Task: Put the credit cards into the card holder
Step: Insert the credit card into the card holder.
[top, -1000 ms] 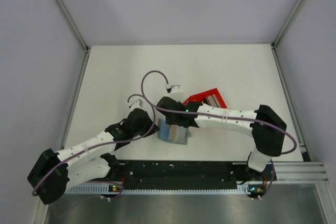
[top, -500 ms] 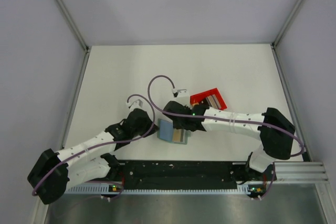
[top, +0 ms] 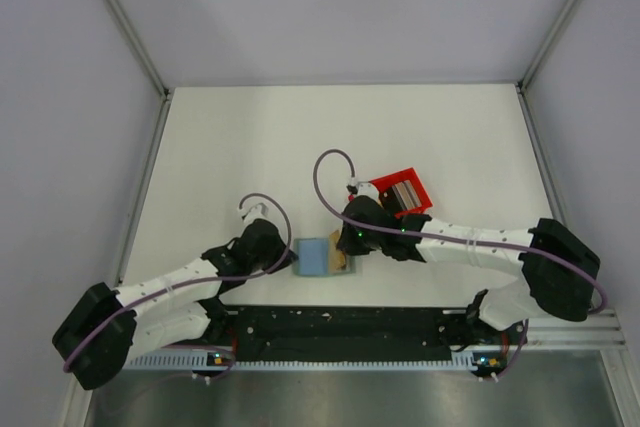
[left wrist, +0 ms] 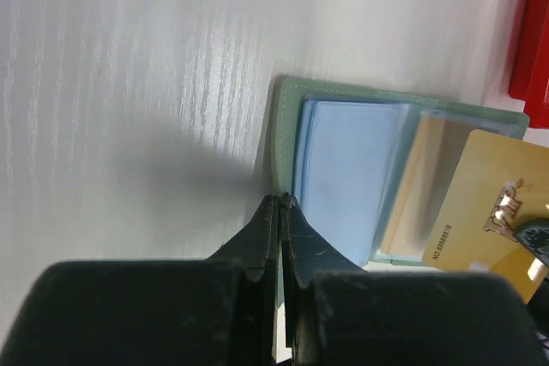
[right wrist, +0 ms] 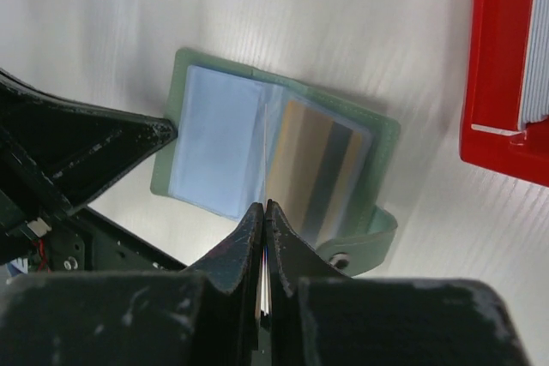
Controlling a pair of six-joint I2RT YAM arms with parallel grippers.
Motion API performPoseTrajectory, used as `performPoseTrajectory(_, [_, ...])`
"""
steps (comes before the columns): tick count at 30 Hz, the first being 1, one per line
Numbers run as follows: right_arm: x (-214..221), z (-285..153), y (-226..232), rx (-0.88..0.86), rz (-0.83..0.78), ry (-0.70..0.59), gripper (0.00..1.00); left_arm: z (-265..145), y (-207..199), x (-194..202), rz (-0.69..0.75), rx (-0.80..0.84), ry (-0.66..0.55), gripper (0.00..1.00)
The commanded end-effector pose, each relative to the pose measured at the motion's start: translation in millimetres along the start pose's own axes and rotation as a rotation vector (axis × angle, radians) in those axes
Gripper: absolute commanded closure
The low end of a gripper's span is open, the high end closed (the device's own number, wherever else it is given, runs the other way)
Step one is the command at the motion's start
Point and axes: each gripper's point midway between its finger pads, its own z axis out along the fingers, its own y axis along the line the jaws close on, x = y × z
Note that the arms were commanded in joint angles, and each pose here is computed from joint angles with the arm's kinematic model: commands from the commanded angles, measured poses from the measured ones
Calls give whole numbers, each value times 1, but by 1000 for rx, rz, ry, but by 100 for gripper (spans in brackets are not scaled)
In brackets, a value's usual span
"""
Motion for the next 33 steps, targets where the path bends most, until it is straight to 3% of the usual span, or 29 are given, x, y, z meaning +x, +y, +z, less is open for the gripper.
performPoseTrajectory(1, [-9,-6,30,-234,49,-19,100,2,-7,-5,-24,54,-35,100])
performPoseTrajectory(33, [28,41,-9,-292,319,10,100,3,10,6,-25,57,-30,100])
